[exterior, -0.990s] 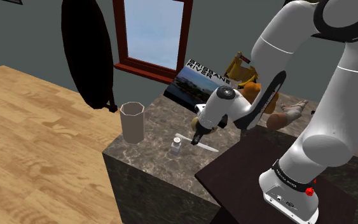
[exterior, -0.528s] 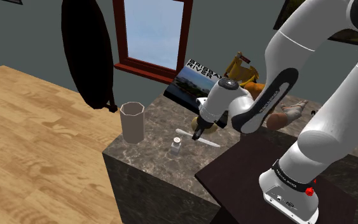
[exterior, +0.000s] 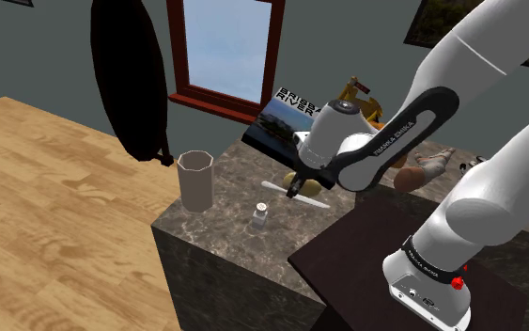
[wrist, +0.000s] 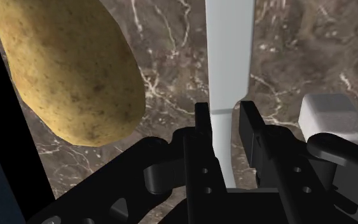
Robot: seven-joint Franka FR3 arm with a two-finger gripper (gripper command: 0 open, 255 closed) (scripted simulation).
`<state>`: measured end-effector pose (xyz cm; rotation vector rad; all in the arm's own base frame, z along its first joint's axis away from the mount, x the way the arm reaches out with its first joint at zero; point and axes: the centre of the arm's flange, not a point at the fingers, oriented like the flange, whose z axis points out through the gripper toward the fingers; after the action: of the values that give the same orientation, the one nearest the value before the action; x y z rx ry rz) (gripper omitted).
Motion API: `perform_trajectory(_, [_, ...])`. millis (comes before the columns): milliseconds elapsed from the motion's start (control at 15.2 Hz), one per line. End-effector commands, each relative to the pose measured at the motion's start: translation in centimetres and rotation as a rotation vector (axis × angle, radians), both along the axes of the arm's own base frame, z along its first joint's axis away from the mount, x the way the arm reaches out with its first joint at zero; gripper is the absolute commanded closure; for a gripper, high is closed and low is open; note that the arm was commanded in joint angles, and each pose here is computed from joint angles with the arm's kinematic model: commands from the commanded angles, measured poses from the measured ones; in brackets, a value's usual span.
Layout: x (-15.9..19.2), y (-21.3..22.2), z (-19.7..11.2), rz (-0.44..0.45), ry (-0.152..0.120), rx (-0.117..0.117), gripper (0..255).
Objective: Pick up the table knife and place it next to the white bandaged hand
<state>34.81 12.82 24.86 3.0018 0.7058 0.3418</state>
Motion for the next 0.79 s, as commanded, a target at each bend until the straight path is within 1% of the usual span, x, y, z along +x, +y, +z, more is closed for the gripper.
perform_trajectory(0, [-0.1, 0.1, 1.1, 0.0, 0.001, 0.002, 255])
perform_trajectory(726, [-0.1, 0.1, 6.9, 0.0, 0.001, 0.002, 255])
